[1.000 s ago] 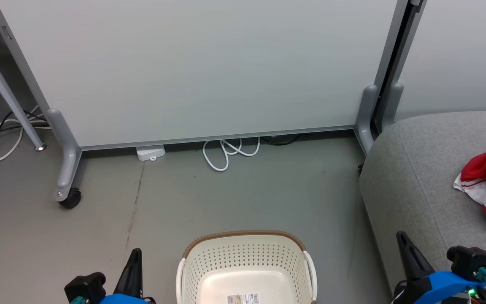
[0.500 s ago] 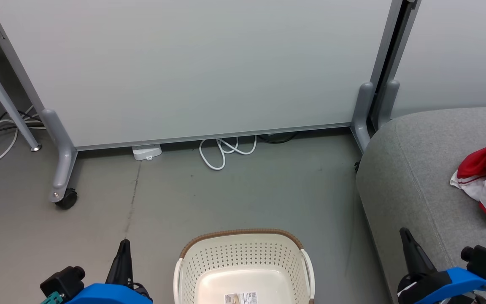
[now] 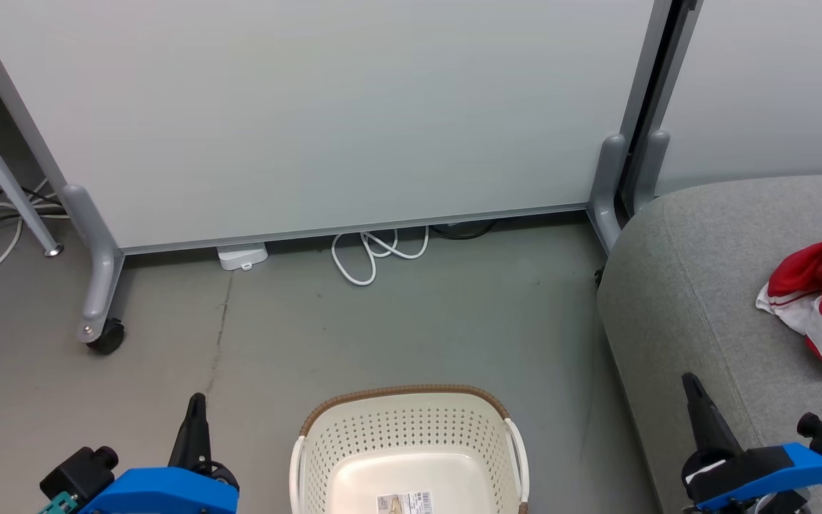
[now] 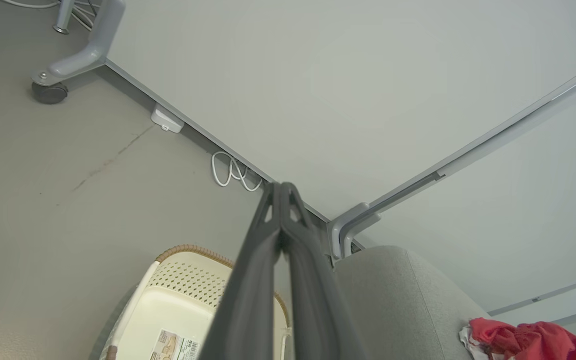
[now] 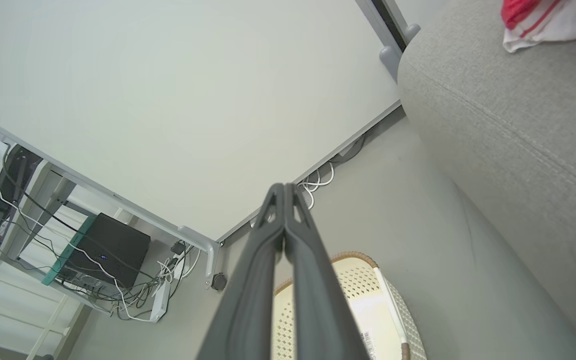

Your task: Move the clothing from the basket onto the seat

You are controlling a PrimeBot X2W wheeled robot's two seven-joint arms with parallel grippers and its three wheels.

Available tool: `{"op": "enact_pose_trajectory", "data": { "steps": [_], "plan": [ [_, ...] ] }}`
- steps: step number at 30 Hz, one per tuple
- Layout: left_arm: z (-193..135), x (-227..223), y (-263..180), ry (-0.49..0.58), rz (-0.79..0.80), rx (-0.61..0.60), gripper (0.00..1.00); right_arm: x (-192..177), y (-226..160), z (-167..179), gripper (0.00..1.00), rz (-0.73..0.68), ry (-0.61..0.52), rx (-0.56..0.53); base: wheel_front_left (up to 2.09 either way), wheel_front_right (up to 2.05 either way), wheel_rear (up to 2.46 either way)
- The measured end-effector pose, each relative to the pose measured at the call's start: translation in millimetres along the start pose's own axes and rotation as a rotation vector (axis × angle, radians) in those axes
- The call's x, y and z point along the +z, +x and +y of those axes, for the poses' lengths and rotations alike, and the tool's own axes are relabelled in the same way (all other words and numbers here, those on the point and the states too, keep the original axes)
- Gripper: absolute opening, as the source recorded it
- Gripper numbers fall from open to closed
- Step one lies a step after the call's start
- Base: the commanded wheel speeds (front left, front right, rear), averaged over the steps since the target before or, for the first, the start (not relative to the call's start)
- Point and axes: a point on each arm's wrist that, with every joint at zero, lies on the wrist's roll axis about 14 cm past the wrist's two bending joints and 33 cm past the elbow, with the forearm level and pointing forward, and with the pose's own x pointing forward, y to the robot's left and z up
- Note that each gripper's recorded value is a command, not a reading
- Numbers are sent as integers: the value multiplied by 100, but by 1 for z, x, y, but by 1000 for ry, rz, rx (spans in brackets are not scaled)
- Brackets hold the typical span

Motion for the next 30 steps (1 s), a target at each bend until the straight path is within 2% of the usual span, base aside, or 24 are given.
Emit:
{"op": "enact_pose_trajectory", "data": {
  "steps": [30],
  "plan": [
    [-14,20,14,-347,-22,-37,0,18,3,-1,0,-57,374,15,0,0,0]
  ]
}}
